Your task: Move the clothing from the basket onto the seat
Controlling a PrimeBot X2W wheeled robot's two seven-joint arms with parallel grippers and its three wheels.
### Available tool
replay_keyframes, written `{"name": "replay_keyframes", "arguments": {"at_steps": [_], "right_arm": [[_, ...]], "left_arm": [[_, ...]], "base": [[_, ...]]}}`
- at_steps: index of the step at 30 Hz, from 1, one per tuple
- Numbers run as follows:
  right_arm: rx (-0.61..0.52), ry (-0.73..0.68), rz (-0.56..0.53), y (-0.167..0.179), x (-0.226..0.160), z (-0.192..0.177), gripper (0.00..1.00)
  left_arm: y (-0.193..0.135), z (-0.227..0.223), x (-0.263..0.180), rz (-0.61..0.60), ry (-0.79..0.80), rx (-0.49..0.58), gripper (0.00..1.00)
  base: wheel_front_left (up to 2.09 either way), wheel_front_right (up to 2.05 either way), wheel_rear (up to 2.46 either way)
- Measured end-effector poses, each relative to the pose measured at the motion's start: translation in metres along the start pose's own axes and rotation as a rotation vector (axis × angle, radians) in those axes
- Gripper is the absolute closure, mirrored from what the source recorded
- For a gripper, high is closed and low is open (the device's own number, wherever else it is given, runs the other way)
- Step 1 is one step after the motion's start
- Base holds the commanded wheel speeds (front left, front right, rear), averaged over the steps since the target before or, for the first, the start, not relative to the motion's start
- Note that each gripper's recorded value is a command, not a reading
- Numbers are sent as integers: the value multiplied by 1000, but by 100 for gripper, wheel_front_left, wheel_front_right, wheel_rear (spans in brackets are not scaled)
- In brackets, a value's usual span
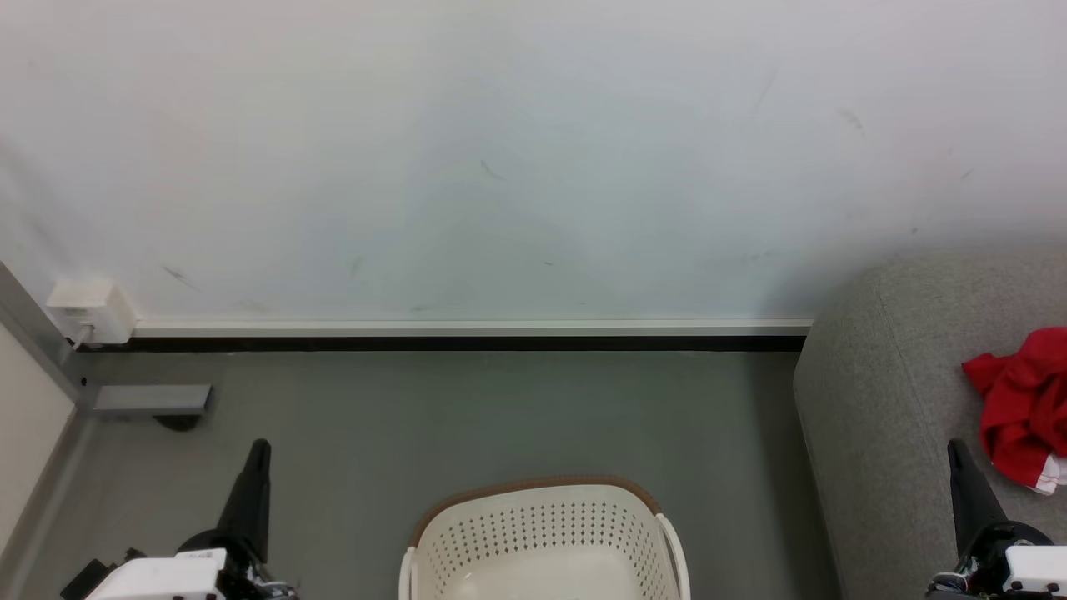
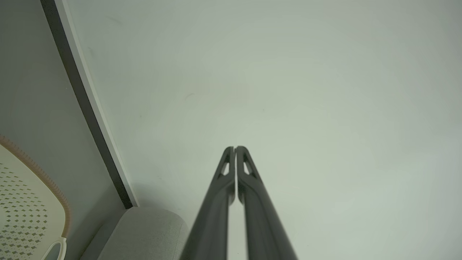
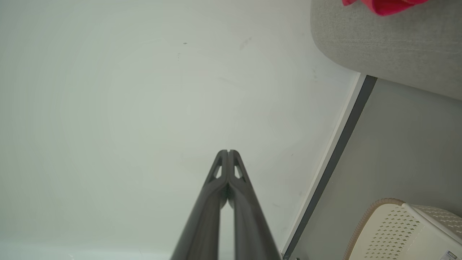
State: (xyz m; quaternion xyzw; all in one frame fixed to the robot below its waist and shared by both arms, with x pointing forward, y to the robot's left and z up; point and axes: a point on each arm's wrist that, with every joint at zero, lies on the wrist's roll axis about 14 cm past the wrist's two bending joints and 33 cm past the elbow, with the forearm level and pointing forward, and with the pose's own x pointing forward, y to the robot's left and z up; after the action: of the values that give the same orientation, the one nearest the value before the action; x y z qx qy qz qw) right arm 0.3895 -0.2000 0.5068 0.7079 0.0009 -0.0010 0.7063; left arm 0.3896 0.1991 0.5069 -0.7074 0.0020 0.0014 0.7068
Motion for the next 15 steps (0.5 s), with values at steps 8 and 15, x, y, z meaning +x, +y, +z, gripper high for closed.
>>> {"name": "replay_keyframes", "arguments": {"at_steps": [8, 15], "right_arm": [[0, 0, 0, 0, 0, 0, 100], [0, 0, 0, 0, 0, 0, 100]], "left_arm": [[0, 0, 0, 0, 0, 0, 100], [0, 0, 0, 0, 0, 0, 100]], "base": [[0, 0, 0], [0, 0, 0]]}}
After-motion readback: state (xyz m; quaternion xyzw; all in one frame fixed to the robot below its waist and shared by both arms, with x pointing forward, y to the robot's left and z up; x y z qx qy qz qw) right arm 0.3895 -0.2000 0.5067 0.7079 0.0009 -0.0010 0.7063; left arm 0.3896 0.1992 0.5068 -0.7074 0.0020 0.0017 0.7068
